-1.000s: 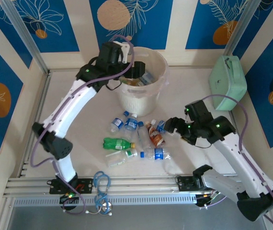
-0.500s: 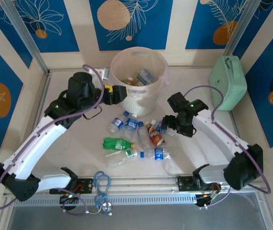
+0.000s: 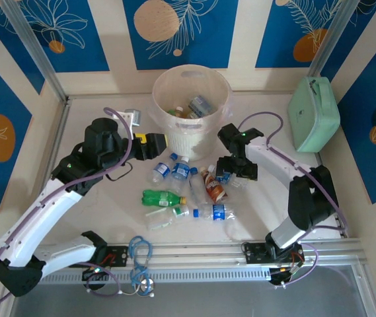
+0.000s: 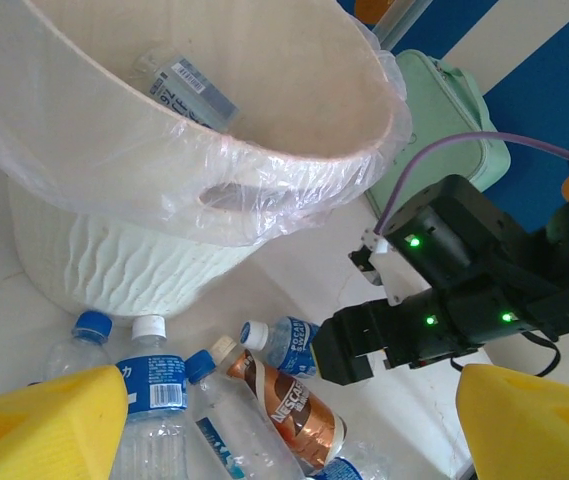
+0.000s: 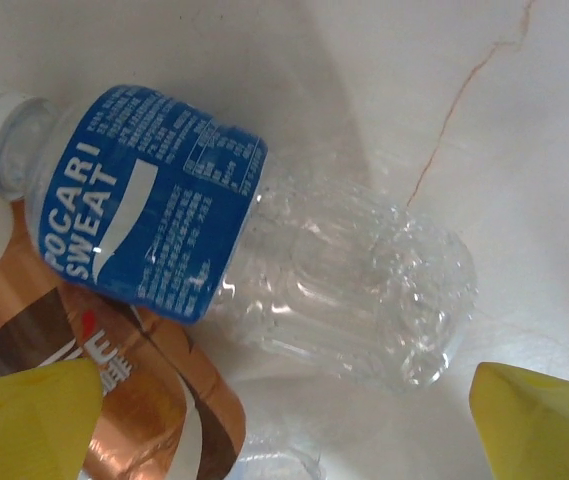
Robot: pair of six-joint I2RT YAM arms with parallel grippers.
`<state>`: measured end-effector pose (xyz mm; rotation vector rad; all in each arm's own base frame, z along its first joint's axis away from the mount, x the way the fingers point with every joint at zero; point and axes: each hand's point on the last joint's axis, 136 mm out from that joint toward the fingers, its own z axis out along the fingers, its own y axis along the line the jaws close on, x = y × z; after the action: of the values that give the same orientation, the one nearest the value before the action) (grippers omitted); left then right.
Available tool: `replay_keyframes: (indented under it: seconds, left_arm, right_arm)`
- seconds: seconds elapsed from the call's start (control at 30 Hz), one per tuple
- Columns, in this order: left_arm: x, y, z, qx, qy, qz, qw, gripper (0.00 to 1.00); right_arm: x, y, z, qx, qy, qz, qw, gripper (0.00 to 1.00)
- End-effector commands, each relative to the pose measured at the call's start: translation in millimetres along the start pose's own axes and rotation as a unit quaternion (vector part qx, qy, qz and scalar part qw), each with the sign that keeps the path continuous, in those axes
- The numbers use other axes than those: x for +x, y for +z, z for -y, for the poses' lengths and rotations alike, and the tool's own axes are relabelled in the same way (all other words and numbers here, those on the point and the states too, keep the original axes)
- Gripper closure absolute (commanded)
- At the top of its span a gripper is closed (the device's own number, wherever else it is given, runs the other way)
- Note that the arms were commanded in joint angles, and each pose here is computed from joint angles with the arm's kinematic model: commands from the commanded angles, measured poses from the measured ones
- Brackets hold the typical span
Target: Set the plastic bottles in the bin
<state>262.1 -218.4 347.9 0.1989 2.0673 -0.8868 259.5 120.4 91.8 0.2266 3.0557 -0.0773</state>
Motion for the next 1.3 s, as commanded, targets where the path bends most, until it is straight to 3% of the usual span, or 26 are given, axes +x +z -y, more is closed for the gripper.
replay_keyframes:
  seconds: [0.0, 0.27, 0.47, 0.73, 0.87, 1.27]
  left_arm:
    - [-3, -2, 0, 0.003, -0.007, 0.010, 1.000, 0.15]
    - [-1, -1, -1, 0.002, -0.006, 0.007, 1.000, 0.15]
    - [-2, 0, -1, 0.002, -0.007, 0.007, 1.000, 0.15]
    - [1, 3, -3, 0.001, -0.012, 0.004, 1.000, 0.16]
    - [1, 3, -3, 0.002, -0.013, 0.005, 1.000, 0.16]
    - [5, 5, -5, -0.001, -0.016, 0.000, 1.000, 0.16]
  right_arm:
    - [-7, 6, 0, 0.023, -0.022, 0.001, 0.999, 0.03]
    - [-13, 32, -4, 0.010, -0.022, -0.027, 0.999, 0.01]
    - [-17, 45, -3, -0.051, 0.033, -0.061, 0.996, 0.07]
    - [-16, 45, -5, -0.099, 0.075, -0.077, 0.989, 0.07]
    - [-17, 49, -3, -0.091, 0.079, -0.078, 0.990, 0.05]
    - [-17, 69, -1, -0.060, 0.094, -0.090, 0.990, 0.25]
